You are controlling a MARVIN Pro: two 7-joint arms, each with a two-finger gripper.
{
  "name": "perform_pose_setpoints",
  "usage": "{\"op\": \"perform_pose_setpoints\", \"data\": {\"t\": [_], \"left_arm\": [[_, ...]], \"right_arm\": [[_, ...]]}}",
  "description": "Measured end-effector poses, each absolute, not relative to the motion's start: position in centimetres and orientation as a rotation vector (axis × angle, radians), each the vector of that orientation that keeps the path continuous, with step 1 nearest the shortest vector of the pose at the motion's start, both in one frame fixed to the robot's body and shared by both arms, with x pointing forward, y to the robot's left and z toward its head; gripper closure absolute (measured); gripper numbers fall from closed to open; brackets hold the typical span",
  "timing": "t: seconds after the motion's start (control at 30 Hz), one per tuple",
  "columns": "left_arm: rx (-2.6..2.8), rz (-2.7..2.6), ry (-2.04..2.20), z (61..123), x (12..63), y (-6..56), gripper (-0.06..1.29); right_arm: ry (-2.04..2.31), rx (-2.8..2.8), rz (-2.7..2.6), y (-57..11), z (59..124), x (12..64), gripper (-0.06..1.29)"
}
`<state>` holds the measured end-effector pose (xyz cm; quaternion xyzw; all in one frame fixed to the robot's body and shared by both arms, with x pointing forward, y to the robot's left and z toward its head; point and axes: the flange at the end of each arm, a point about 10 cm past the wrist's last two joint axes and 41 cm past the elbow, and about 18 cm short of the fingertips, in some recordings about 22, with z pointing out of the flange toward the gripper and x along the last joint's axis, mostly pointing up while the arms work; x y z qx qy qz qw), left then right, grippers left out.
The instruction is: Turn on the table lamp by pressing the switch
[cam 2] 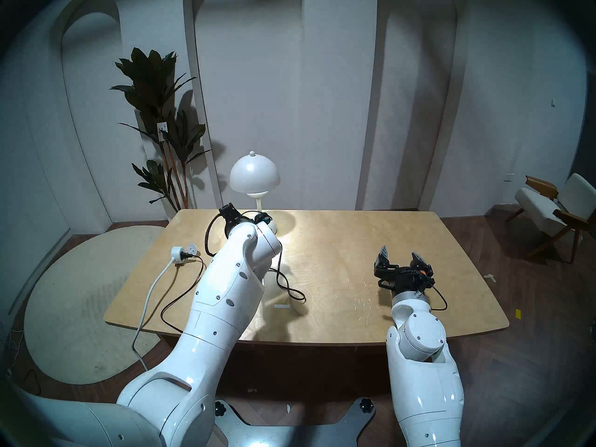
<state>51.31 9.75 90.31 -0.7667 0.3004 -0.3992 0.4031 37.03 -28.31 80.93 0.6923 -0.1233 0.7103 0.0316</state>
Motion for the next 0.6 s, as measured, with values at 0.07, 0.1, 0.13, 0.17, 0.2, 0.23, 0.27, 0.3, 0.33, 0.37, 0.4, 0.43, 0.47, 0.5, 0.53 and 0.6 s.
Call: {"op": "perform_pose_setpoints", "data": {"t": [0.07,0.1,0.13,0.17,0.2,0.23,0.27,0.3,0.33,0.37,0.4,0.43,0.47,0.5,0.53,0.6], "left_arm": [[-1.973,-1.049,0.711,91.4,51.3,9.9,0.01],[-2.002,-1.077,0.675,92.1,51.4,10.1,0.01],[-2.016,-1.091,0.658,92.5,51.4,10.2,0.01],[-2.040,-1.116,0.623,93.2,51.4,10.4,0.01],[-2.053,-1.129,0.606,93.5,51.4,10.5,0.01],[-2.069,-1.143,0.584,93.9,51.4,10.7,0.01],[-2.093,-1.163,0.551,94.4,51.4,11.0,0.01],[-2.118,-1.182,0.516,94.9,51.3,11.4,0.01],[-2.131,-1.192,0.497,95.1,51.3,11.7,0.01],[-2.159,-1.214,0.456,95.7,51.2,12.2,0.01],[-2.175,-1.227,0.432,96.0,51.1,12.5,0.01],[-2.190,-1.238,0.411,96.2,51.1,12.8,0.01],[-2.214,-1.254,0.380,96.5,51.0,13.2,0.01],[-2.222,-1.261,0.369,96.7,50.9,13.4,0.01],[-2.243,-1.282,0.342,97.0,50.8,13.7,0.01],[-2.266,-1.312,0.315,97.6,50.6,14.0,0.01]], "right_arm": [[-0.380,2.133,2.187,-28.3,80.9,37.0,0.00],[-0.380,2.134,2.186,-28.3,80.9,37.0,0.00],[-0.380,2.134,2.186,-28.3,80.9,37.0,0.00],[-0.380,2.135,2.185,-28.3,80.8,37.0,0.00],[-0.380,2.135,2.185,-28.3,80.8,37.0,0.00],[-0.380,2.136,2.184,-28.3,80.8,37.1,0.00],[-0.380,2.136,2.183,-28.3,80.8,37.1,0.00],[-0.380,2.137,2.183,-28.3,80.8,37.1,0.00],[-0.380,2.137,2.182,-28.3,80.7,37.1,0.00],[-0.380,2.137,2.182,-28.3,80.7,37.1,0.00],[-0.380,2.138,2.181,-28.3,80.7,37.1,0.00],[-0.380,2.138,2.181,-28.3,80.7,37.1,0.00],[-0.380,2.138,2.181,-28.3,80.7,37.1,0.00],[-0.380,2.138,2.181,-28.3,80.7,37.1,0.00],[-0.381,2.139,2.181,-28.3,80.7,37.1,0.00],[-0.381,2.139,2.180,-28.3,80.7,37.1,0.00]]}}
